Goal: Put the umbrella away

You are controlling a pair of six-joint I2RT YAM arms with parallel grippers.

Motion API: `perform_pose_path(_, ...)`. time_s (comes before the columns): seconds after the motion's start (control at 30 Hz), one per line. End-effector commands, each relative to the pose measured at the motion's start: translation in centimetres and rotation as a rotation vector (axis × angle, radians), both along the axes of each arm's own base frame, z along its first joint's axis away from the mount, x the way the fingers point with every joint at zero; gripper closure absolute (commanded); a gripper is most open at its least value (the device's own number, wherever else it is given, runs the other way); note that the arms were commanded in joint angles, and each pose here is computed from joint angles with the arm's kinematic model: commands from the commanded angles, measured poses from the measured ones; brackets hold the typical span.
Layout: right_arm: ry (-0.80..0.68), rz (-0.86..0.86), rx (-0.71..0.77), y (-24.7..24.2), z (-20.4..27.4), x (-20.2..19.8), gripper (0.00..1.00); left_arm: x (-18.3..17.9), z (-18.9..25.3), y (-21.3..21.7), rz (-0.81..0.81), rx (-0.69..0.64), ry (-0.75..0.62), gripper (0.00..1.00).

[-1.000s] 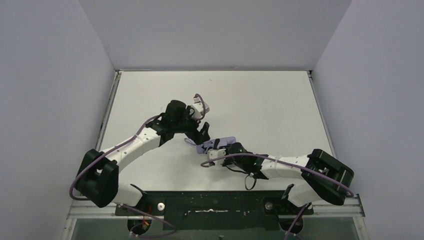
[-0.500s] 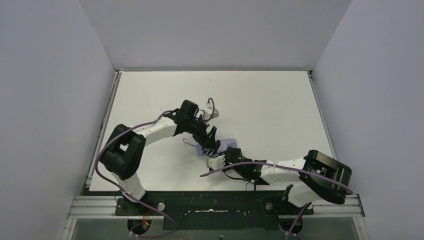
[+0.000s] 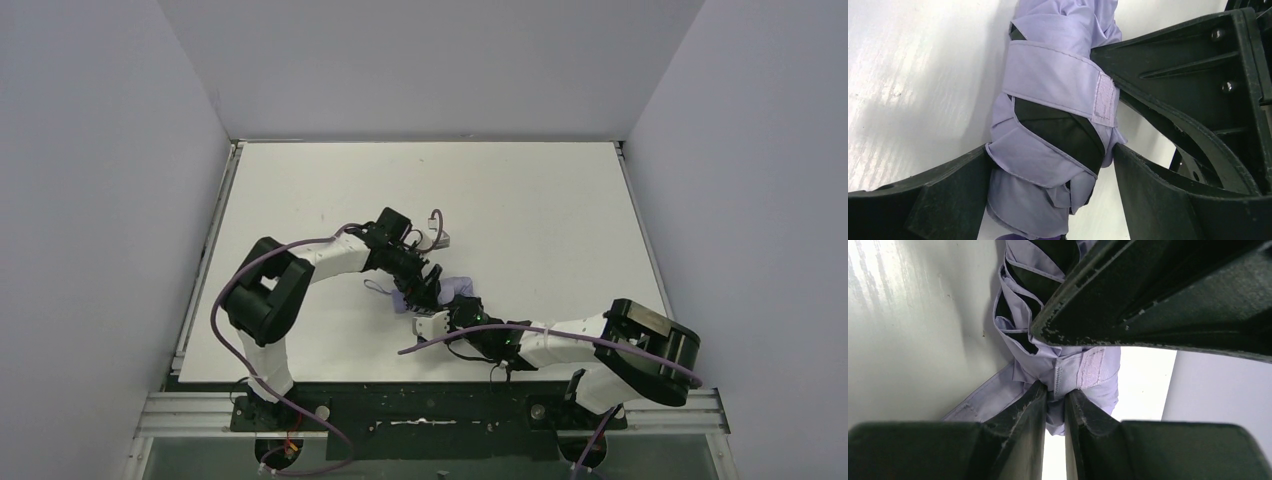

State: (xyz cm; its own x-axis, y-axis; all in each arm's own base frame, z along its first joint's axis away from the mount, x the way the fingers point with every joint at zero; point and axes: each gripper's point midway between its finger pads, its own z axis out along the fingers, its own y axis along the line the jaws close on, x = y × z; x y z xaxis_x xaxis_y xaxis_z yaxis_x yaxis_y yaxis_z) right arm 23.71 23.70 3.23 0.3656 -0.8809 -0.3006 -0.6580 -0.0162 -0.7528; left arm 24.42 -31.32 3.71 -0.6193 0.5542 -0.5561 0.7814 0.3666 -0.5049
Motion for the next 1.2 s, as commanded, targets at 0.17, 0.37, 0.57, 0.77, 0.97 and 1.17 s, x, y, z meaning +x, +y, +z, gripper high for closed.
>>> perform_pose_path(0.17, 0.119, -0.003, -0.079, -1.9, -3.5, -2.1, 0.96, -0.8, 0.4, -0.7, -0.095, -0.004, -0.017, 0.4)
perform_pose_path(0.37, 0.117, -0.03, -0.033, -1.6, -2.8, -1.9, 0.97, -1.1, -0.2, -0.3, -0.102, 0.047, -0.033, 0.48)
perform_pose_path(0.57, 0.107, -0.034, -0.031, -1.8, -2.4, -1.8, 0.94, -1.3, -0.7, 0.0, -0.101, 0.085, -0.039, 0.82)
perform_pose_path(0.77, 0.074, -0.018, -0.009, -1.4, 0.0, -1.5, 0.62, -0.9, -0.8, 0.2, -0.108, 0.118, -0.045, 1.0)
perform_pose_path(0.97, 0.01, -0.033, 0.066, -1.9, 3.8, -1.3, 0.35, 0.0, -1.2, 0.7, -0.068, 0.17, -0.064, 1.0)
perform_pose_path(1.17, -0.023, -0.139, 0.465, -1.6, 11.5, -1.5, 0.35, 0.5, -1.4, 1.1, -0.047, 0.202, -0.089, 1.0)
